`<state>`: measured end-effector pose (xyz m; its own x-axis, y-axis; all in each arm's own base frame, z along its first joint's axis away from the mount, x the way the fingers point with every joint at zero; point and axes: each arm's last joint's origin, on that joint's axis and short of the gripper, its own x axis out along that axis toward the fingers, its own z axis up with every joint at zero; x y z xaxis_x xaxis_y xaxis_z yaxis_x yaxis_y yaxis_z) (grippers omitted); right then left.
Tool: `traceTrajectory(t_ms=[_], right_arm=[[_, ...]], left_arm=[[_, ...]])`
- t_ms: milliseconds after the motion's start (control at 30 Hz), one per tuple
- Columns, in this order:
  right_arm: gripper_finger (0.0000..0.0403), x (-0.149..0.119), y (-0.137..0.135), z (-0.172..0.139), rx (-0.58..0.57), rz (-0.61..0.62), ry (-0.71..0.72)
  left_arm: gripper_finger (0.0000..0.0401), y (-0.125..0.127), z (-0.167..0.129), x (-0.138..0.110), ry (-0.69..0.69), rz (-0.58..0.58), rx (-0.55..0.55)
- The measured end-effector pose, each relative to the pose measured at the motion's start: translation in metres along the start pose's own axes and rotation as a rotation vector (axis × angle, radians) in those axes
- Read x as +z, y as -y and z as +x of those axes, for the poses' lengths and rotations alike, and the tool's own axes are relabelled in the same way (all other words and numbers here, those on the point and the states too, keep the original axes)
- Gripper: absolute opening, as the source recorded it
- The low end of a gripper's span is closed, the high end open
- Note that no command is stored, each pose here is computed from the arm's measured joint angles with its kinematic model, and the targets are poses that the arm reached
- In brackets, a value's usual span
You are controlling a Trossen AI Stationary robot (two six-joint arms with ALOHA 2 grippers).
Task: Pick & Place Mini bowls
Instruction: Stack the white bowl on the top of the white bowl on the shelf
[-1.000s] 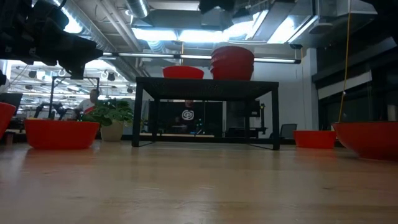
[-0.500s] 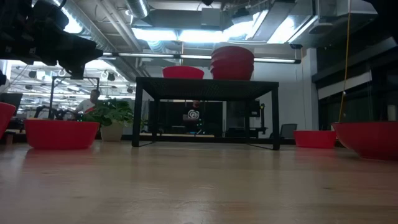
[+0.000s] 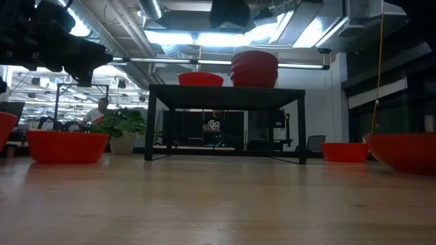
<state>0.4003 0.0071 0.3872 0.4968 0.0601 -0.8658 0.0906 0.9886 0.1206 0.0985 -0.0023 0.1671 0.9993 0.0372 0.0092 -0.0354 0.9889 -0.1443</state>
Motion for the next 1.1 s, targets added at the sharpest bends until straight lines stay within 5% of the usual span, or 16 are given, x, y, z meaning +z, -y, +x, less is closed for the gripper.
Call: traceTrajectory(t_ms=[433,600,800,1100], right_arm=[[0.0061,-0.012,-0.036,0.005,-0.002,0.003,-0.072],[0.0061,-0.007,-0.047,0.005,0.029,0.052,0.008],[0.0061,0.001,-0.049,0.005,0.052,0.073,0.083],[0.0080,-0.006,-0.044,0.008,0.037,0.062,-0.002]], left_arm=[[0.0123,0.000,0.000,0.000,0.000,0.000,0.000],[0.0123,0.000,0.000,0.000,0.000,0.000,0.000],[0.0123,0.000,0.000,0.000,0.001,0.000,0.000],[0.0123,0.000,0.000,0.000,0.000,0.000,0.000]])
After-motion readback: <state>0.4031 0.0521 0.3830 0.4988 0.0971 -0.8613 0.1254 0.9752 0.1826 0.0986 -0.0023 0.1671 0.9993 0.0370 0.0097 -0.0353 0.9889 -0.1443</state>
